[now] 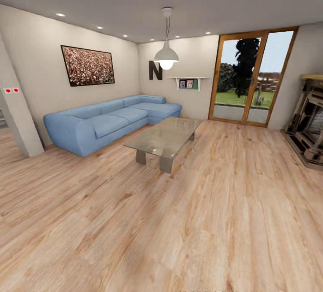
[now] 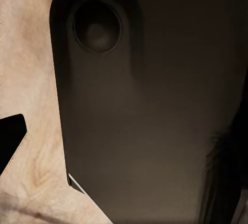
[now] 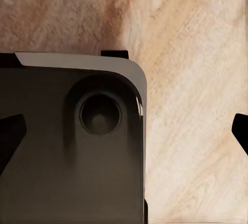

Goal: In the kitchen, take the popcorn bag from the countertop, put it into the microwave, and heat it until the popcorn is cooked so the cooked popcorn ends up inside the bag.

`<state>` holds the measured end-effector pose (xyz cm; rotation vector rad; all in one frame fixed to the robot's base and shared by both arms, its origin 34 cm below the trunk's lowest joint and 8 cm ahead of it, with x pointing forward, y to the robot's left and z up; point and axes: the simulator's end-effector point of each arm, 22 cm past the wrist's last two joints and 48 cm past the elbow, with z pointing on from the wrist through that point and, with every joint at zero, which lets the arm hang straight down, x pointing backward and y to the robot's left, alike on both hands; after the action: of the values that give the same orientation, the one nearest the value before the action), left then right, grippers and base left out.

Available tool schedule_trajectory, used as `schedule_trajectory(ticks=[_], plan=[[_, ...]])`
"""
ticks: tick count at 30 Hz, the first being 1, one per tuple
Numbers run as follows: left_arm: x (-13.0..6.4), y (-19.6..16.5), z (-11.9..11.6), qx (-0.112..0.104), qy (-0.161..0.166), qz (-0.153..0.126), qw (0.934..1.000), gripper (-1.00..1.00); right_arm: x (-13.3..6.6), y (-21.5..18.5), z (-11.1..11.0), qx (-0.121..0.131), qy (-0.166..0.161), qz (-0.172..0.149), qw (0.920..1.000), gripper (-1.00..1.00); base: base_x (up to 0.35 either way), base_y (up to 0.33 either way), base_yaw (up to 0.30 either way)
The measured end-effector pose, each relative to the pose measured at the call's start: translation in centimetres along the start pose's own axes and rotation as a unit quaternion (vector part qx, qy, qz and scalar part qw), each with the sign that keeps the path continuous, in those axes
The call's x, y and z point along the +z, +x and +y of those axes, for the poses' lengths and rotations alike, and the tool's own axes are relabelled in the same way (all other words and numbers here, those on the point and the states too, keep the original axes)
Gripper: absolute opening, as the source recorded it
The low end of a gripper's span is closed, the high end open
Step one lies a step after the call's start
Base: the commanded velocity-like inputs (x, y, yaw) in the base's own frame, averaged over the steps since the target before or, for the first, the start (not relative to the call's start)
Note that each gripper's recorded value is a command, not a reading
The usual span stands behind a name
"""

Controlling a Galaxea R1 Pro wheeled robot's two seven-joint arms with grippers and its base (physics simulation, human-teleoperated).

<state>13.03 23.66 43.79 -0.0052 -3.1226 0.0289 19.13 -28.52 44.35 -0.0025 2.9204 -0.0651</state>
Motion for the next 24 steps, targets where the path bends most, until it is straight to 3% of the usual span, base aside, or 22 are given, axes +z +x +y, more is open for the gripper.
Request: schedule_trajectory(ticks=[24], plan=[[0.00, 0.00, 0.00, 0.000, 0.000, 0.000, 1.0000, 1.00, 0.00, -0.01, 0.00, 0.000, 0.000, 0.000, 1.0000, 1.00, 0.000, 0.000, -0.297]])
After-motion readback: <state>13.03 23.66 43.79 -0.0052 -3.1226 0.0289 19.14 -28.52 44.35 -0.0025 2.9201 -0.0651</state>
